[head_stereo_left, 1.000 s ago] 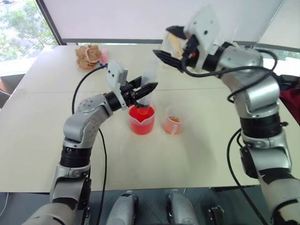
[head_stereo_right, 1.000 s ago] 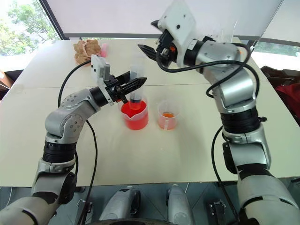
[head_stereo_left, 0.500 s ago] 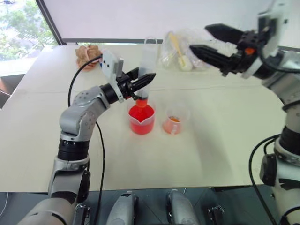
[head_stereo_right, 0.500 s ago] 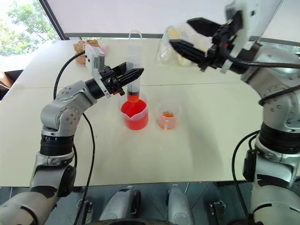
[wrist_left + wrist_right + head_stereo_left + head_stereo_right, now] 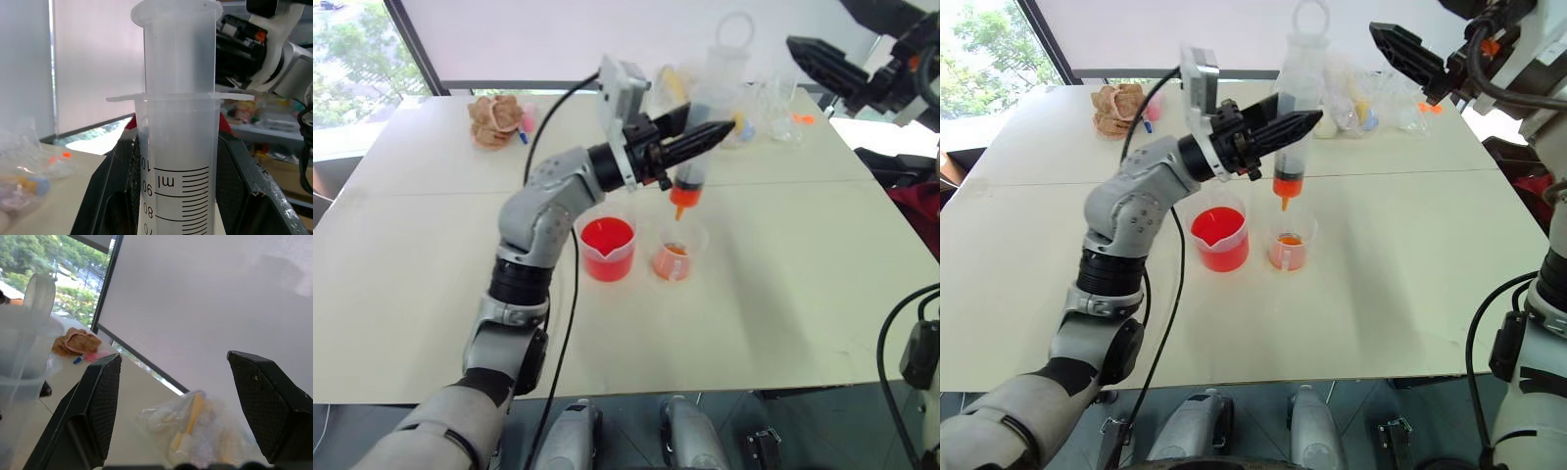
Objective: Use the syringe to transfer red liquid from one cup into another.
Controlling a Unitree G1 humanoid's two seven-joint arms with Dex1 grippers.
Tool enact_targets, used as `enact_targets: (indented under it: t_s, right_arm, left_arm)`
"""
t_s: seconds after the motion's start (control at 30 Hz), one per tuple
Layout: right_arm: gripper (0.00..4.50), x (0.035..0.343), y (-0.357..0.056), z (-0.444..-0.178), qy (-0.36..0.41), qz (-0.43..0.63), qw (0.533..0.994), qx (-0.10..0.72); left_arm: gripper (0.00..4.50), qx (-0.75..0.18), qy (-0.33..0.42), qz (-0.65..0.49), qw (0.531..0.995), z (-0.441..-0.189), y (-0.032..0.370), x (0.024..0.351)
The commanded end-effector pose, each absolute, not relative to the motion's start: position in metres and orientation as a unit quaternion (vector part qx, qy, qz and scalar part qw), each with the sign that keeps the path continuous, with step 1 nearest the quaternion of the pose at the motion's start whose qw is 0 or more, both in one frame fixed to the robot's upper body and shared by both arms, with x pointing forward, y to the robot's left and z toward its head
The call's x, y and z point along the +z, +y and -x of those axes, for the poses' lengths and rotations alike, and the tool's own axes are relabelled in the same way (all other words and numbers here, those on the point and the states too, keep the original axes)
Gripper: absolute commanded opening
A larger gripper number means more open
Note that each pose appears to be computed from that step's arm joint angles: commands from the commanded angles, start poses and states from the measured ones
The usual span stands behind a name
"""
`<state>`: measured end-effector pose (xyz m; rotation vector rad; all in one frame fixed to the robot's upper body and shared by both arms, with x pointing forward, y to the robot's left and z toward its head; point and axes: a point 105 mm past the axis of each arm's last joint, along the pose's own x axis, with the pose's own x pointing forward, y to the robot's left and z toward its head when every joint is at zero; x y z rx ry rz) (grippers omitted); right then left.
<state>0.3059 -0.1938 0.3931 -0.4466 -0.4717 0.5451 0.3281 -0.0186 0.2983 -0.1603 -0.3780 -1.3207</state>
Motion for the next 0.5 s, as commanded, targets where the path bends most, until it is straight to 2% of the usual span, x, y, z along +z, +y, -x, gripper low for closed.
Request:
enact_targets:
  t_s: [0.03,0.5]
  right_arm:
    - [3.58,0.411,-0.184,-0.287,-0.270,0.236,0.894,0.268]
    - [3.58,0.373,-0.165,-0.288,-0.201,0.253,0.891,0.320]
  left_arm:
    - [1.42,-0.607,-0.190,0.055,0.770,-0.328,-0.026,0.292]
    - [1.42,-0.597,-0.194,0.037,0.778,-0.337,-0.032,0.282]
